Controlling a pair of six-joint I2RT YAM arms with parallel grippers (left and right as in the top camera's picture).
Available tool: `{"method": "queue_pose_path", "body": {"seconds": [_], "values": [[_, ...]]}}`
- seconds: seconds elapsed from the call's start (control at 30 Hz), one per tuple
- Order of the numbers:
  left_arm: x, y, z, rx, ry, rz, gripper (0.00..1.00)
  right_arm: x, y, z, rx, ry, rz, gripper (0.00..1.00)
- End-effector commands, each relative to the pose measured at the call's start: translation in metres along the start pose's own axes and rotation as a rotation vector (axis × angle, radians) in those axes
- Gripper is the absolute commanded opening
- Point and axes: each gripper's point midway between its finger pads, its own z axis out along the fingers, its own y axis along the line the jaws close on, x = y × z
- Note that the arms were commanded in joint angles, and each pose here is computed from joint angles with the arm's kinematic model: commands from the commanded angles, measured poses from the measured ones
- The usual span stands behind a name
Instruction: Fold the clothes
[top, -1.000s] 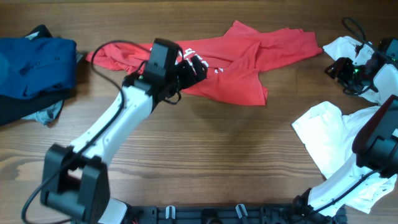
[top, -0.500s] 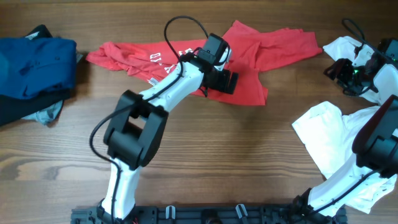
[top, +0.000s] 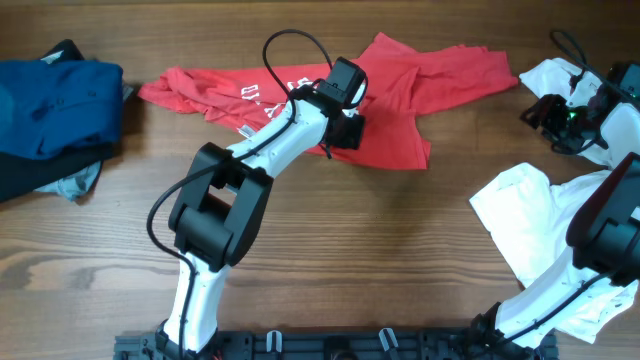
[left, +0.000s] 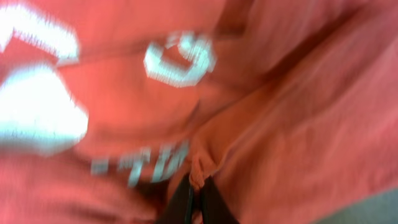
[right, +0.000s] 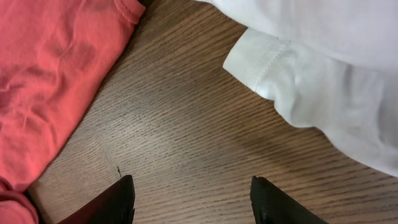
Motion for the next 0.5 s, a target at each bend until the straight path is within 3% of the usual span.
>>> {"method": "queue_pose_path", "body": {"seconds": [0.0,0.07,0.2,0.27,0.47], "values": [[-0.012,-0.003,-0.094,0.015,-0.072,-0.124,0.04,-0.011,0.005,-0.014,0.005,-0.04,-0.028,0.6],[0.021,0.012,-0.13,-0.052,0.018,-0.149,0.04,-0.011,0.002,-0.014,0.022,-0.041,-0.027,0.6],[0.083,0.084,-0.166,-0.404,0.208,-0.26,0.04,-0.011,0.002,-0.014,0.024,-0.039,-0.028,0.6],[0.089,0.117,-0.177,-0.516,0.211,-0.347,0.04,-0.011,0.002,-0.014,0.024,-0.039,-0.027,0.6],[0.085,0.196,-0.194,-0.566,0.15,-0.632,0.04,-0.011,0.0,-0.014,0.03,-0.039,-0.027,0.6]]}}
